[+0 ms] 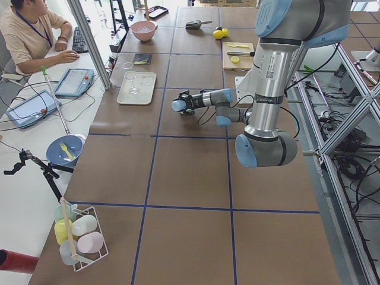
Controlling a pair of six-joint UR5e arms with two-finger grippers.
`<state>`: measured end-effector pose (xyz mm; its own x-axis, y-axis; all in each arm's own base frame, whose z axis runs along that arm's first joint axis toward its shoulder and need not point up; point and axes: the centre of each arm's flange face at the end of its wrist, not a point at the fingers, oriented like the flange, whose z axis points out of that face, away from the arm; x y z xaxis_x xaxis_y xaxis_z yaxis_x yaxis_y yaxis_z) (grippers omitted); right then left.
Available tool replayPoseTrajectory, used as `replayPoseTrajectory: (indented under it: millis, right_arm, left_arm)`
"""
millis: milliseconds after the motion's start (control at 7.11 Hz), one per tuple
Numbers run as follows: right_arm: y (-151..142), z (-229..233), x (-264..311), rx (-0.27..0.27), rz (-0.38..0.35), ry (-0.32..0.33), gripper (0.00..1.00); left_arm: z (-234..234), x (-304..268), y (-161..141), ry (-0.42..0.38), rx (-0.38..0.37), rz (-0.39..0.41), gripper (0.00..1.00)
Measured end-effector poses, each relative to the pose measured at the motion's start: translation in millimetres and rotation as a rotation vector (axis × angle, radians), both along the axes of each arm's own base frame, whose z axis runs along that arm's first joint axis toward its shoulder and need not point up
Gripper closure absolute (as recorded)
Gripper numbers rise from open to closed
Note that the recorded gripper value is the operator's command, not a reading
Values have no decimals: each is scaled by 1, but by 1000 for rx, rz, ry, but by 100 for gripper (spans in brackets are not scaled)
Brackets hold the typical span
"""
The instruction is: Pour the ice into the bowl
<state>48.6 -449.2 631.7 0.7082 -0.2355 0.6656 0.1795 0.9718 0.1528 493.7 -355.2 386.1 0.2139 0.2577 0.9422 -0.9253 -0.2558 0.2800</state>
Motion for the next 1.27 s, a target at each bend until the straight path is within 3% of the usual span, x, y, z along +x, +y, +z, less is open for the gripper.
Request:
replayPoseTrajectory:
  millis: [704, 1267]
  right_arm:
    - [0, 0, 0, 0, 0, 0, 0]
    - [0, -1, 0, 3, 0, 0, 0]
  left_arm:
    - [1, -8, -1, -38, 23, -13, 100]
    - [-10, -33, 3, 106, 78, -24, 100]
